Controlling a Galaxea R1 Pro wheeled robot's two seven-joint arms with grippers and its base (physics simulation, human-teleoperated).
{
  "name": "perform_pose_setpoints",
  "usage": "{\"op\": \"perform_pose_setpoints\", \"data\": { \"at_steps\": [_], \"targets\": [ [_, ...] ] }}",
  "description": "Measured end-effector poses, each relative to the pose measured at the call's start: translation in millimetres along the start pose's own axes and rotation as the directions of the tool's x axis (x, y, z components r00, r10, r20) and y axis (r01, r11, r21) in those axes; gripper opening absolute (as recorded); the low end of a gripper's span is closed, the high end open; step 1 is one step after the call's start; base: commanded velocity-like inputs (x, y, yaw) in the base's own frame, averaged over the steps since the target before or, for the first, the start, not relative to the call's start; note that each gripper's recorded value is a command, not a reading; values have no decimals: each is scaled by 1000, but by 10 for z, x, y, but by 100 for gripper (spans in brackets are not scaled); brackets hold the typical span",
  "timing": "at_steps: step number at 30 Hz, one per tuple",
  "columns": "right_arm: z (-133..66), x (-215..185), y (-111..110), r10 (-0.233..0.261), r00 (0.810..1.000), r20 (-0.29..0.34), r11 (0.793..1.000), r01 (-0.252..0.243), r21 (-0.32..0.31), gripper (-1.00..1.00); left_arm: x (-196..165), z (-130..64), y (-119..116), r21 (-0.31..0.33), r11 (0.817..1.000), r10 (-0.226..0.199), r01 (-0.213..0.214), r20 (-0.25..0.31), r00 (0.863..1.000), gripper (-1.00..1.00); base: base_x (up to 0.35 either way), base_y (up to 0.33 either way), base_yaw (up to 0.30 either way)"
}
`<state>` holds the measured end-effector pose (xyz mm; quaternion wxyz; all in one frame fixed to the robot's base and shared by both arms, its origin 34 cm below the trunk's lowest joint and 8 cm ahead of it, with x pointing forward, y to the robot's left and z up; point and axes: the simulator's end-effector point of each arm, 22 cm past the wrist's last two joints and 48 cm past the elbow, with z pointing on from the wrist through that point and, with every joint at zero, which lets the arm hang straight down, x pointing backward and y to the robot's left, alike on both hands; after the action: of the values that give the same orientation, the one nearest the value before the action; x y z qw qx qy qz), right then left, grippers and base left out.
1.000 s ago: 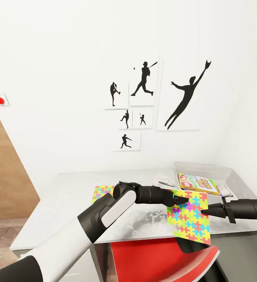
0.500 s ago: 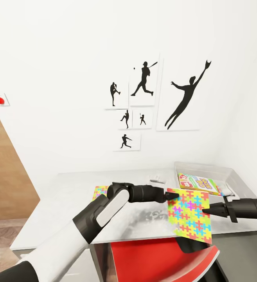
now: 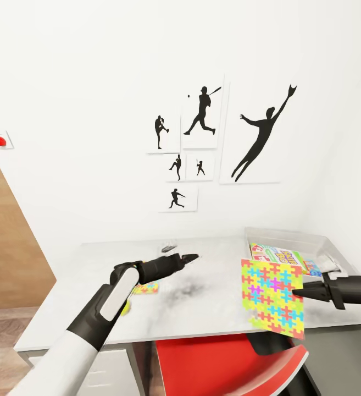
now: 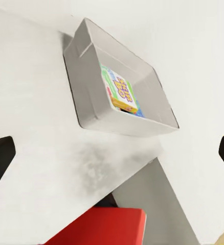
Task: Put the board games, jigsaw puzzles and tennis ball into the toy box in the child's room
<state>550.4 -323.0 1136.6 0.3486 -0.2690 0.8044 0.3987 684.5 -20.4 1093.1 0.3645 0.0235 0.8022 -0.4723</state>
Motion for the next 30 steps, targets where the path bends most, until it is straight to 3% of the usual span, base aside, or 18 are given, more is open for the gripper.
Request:
{"op": "perform_pose_setpoints", "data": {
  "at_steps": [3,7,9,10,11,12,14,15,17,18,20,22,23,25,26,29,30],
  "targets": [
    [-61,-32,-36,13,1000,16,1000,-13,7,-100,-57,-92,171,-24,999,-26,27,26,999,100,0,0,0],
    [-275,-141,-203,74,994,85,996,-78,45,-100,-87,-223,401,-51,996,-68,72,73,995,100,0,0,0],
    [-515,-203,-407,159,975,157,981,-174,84,-100,-41,-315,520,-59,993,-94,101,107,990,100,0,0,0],
    [-658,-233,-523,213,956,200,967,-236,100,-100,-6,-365,550,-59,992,-104,112,124,987,100,0,0,0],
    [-663,-237,-524,216,955,203,966,-240,98,-100,-5,-367,550,-59,992,-105,113,125,987,100,0,0,0],
    [-793,-285,-629,260,934,244,950,-293,110,-100,37,-417,563,-58,991,-111,120,140,984,100,0,0,0],
    [-1035,-506,-777,299,896,329,928,-353,116,-100,151,-533,555,-50,990,-122,132,166,979,100,0,0,0],
    [-1039,-508,-780,300,895,331,928,-354,116,-100,155,-534,555,-50,990,-123,133,166,978,100,0,0,0],
    [-1239,-802,-895,306,859,410,918,-381,112,-100,271,-648,504,-38,989,-130,139,186,974,100,0,0,0],
    [-1242,-803,-900,307,859,411,917,-382,114,-100,275,-650,504,-38,989,-130,140,186,974,100,0,0,0],
    [-1404,-1028,-1082,314,817,484,903,-415,115,-100,388,-726,441,-29,989,-136,144,196,971,100,0,0,0],
    [-1466,-1165,-1321,352,762,544,873,-476,101,-100,492,-759,391,-24,989,-138,146,197,971,100,0,0,0],
    [-1468,-1171,-1318,355,759,546,873,-478,98,-100,493,-760,389,-24,989,-138,146,197,971,100,0,0,0],
    [-1470,-1318,-1537,391,706,590,841,-535,83,-100,591,-763,353,-28,991,-126,134,191,973,100,0,0,0],
    [-1472,-1322,-1536,393,705,591,840,-536,81,-100,592,-765,351,-28,991,-126,134,191,974,100,0,0,0],
    [-1476,-1613,-1758,419,647,636,801,-594,76,-100,713,-743,311,-44,994,-90,100,176,980,100,0,0,0],
    [-1477,-1612,-1762,419,648,636,800,-595,79,-100,714,-744,310,-44,994,-90,99,176,980,100,0,0,0]
  ]
}}
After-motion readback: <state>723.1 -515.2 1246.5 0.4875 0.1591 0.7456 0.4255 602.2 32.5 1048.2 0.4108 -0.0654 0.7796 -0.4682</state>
